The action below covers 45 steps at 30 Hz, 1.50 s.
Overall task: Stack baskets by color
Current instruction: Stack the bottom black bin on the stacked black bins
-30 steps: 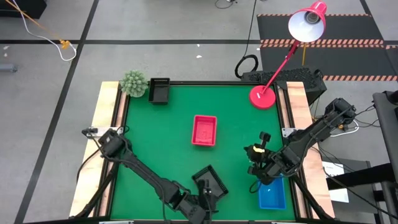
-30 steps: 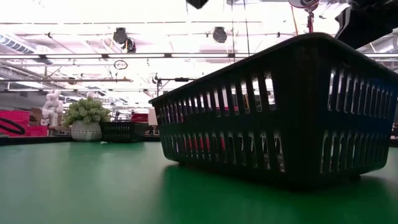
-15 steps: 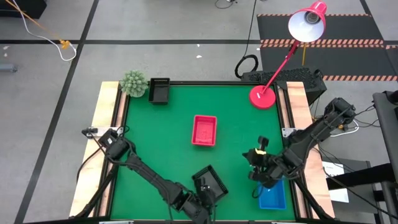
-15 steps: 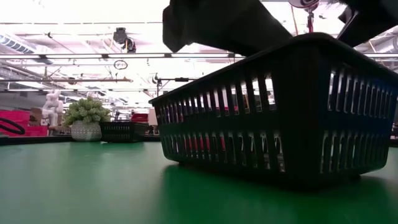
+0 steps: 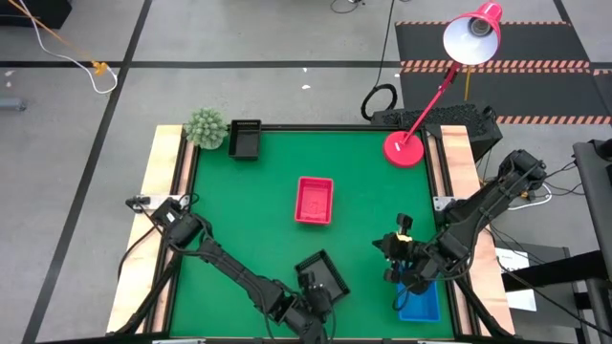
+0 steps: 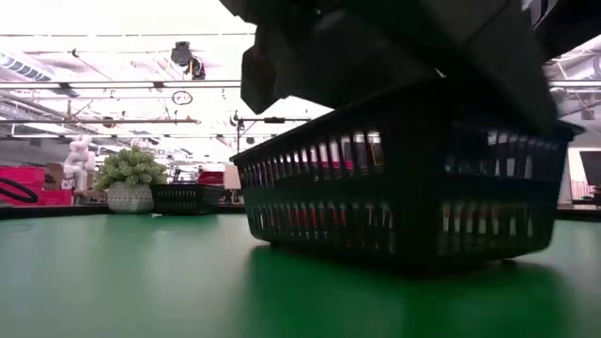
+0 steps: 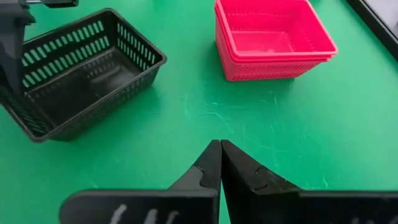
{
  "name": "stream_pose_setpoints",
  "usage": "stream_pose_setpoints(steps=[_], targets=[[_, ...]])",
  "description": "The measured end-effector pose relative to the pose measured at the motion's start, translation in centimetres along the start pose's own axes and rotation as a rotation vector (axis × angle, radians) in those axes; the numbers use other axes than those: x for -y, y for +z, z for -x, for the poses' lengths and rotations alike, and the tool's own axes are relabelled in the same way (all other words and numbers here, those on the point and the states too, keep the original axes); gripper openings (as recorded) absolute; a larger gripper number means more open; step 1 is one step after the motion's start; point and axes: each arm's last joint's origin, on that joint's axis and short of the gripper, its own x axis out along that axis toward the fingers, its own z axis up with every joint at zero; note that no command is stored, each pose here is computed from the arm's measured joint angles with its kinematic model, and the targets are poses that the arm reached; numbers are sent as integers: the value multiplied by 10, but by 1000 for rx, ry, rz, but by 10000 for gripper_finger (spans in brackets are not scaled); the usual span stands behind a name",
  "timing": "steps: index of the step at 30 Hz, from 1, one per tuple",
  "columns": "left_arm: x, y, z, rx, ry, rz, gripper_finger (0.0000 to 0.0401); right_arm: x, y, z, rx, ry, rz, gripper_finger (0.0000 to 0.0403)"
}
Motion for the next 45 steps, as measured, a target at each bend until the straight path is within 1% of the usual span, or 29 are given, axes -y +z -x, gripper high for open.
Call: stream_pose_setpoints(steps=[4, 7, 8, 12, 14, 17, 20, 24, 26, 29, 31, 33, 36, 39, 42, 45], targets=[[-2, -4, 0, -94, -45, -2, 58, -1, -1, 1, 1, 4, 5, 0], [-2, -5, 9, -149, -53, -14, 18, -2, -2, 3, 3, 14, 13, 0], [-2, -4, 13, -159, -50, -20, 12, -3, -3, 3, 3, 16, 15, 0], [-3, -5, 28, -209, -24, -62, 17, -5, -4, 5, 7, 25, 22, 0], [-3, -3, 40, -222, -21, -100, 18, -5, -4, 6, 9, 29, 23, 0], [-4, 4, 62, -234, -26, -175, 9, -6, -4, 6, 14, 34, 22, 0], [-8, 13, 93, -242, -19, -285, 9, -7, -2, 6, 25, 43, 40, 0], [-22, 28, 142, -229, 44, -446, 7, -8, 0, 6, 61, 30, 57, 0], [-36, 35, 164, -234, 98, -536, 6, -8, 1, 6, 82, 17, 67, 0], [-60, 48, 195, -233, 211, -663, 10, -9, 1, 5, 117, 11, 92, 0], [-79, 57, 214, -238, 279, -721, 11, -10, 0, 2, 145, 4, 114, 0], [-99, 67, 230, -246, 331, -755, 7, -11, -2, -1, 174, -5, 148, 0], [-129, 81, 248, -237, 383, -767, 7, -10, -5, -7, 211, -39, 207, 0], [-161, 88, 258, -241, 424, -756, 8, -8, -4, -12, 226, -69, 242, 0], [-193, 88, 261, -263, 466, -735, 6, -6, -1, -17, 230, -82, 264, 0], [-225, 81, 260, -272, 504, -698, 10, -4, 0, -19, 225, -93, 276, 0]])
